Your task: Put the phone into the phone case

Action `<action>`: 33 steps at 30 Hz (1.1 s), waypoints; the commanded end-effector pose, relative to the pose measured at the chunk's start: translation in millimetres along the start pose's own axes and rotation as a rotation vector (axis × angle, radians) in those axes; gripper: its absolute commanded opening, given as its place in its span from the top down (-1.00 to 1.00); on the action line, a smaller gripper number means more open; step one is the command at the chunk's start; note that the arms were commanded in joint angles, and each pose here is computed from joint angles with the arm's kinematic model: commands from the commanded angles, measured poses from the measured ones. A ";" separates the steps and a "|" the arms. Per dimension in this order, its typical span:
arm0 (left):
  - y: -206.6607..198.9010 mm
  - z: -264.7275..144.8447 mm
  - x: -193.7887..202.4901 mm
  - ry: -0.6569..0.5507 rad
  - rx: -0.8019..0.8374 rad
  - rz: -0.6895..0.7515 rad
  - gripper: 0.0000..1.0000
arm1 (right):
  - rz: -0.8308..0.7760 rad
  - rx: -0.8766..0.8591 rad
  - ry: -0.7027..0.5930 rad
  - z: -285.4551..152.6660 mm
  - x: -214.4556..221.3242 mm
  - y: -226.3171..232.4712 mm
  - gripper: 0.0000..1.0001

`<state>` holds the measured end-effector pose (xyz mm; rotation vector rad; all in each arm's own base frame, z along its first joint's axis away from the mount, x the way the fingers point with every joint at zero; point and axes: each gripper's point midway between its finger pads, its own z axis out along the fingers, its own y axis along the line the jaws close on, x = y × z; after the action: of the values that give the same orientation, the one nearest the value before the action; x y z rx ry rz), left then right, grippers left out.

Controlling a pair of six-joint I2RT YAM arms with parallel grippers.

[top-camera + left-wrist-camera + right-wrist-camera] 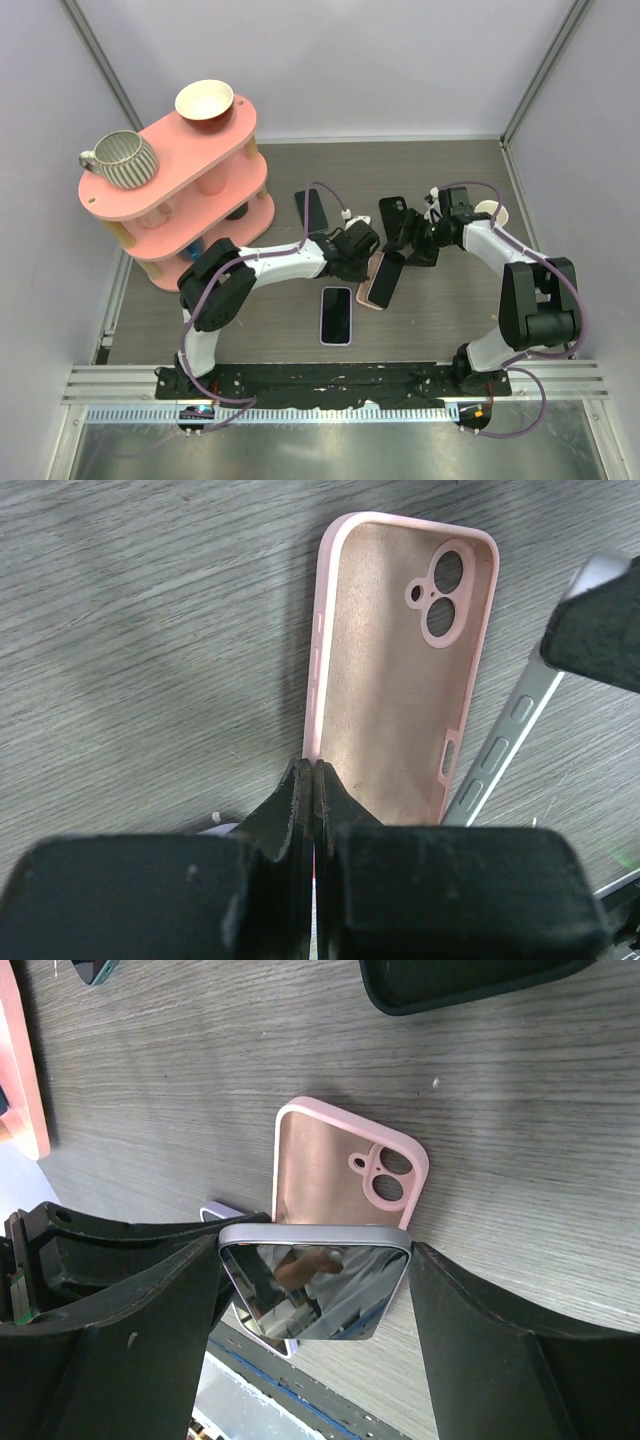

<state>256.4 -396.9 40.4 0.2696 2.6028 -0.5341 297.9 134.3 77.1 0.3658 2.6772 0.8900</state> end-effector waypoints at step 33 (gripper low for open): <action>-0.9 -37.8 -36.1 -0.099 0.033 -0.112 0.30 | -0.124 0.215 -0.058 33.4 -14.9 -7.4 0.27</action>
<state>252.0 -394.2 48.4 0.1939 2.6172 -0.6023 314.1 142.9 52.6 0.3415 2.7224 0.6122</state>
